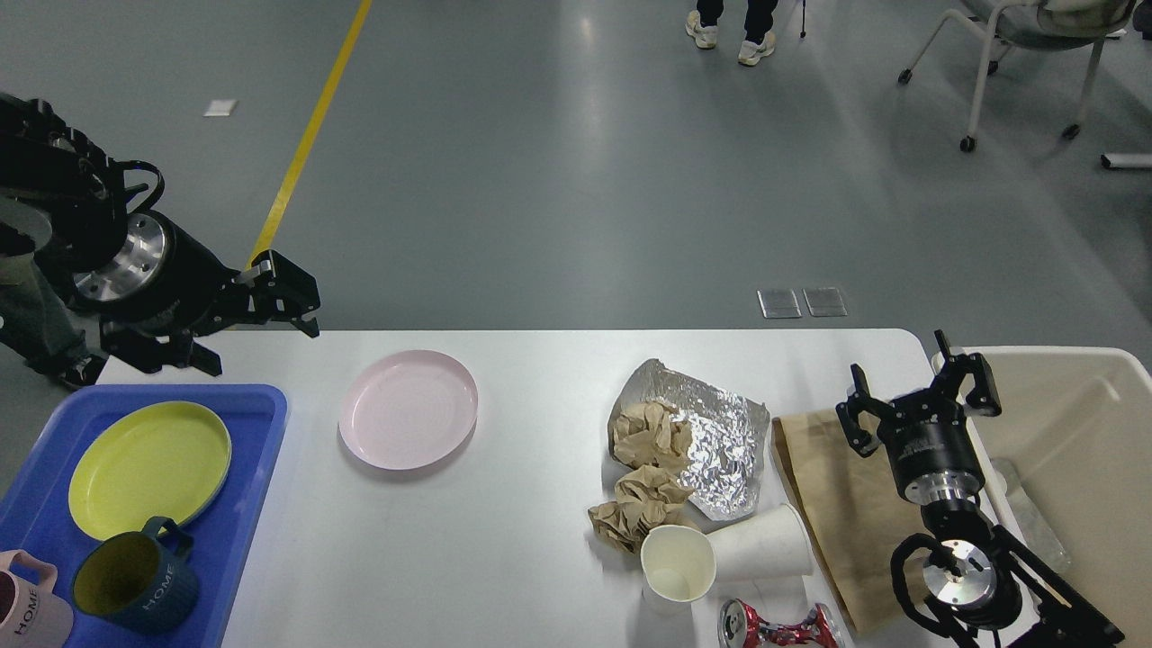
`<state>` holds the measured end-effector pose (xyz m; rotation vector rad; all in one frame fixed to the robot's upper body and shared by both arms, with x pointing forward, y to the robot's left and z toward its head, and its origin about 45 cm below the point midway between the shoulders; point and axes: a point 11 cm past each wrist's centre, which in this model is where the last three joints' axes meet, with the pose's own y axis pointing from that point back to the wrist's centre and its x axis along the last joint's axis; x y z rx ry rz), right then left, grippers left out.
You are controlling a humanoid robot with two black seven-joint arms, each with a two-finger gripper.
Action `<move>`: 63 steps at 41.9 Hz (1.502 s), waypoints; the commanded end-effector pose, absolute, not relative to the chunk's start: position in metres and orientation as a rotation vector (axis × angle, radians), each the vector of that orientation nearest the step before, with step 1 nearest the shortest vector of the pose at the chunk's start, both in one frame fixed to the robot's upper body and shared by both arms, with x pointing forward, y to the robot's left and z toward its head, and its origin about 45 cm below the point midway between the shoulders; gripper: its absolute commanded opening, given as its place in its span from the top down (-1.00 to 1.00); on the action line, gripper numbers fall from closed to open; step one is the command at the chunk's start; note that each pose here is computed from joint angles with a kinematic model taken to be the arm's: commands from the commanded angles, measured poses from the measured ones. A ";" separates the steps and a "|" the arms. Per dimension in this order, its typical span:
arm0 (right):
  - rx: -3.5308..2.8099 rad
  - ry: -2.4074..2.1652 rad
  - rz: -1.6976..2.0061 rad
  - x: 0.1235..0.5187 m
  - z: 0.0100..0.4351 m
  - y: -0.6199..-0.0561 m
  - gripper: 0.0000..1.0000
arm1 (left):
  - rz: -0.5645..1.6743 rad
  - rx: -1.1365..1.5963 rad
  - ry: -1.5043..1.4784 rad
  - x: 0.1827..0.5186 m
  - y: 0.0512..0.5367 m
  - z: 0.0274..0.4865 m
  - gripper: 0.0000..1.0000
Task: Tidy desktop
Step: 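Reach the left gripper to the pink plate rim and grip it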
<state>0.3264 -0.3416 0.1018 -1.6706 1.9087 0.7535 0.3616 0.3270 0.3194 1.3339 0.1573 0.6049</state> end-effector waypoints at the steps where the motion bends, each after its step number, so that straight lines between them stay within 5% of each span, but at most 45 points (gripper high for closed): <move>1: -1.671 1.909 0.754 0.326 0.102 -0.342 -1.00 | 0.706 1.327 0.171 0.363 0.346 0.288 -0.97; 10: -1.671 1.909 0.754 0.326 0.102 -0.342 -1.00 | 0.913 1.236 0.356 0.356 0.365 0.192 -0.97; 19: -1.671 1.909 0.754 0.326 0.102 -0.342 -1.00 | 0.994 1.180 0.373 0.362 0.367 0.148 -0.97; 38: -1.671 1.909 0.754 0.326 0.102 -0.342 -1.00 | 1.209 1.043 0.426 0.378 0.347 0.101 -0.97; 63: -1.670 1.909 0.754 0.326 0.102 -0.342 -1.00 | 1.146 1.068 0.445 0.377 0.313 0.073 -0.96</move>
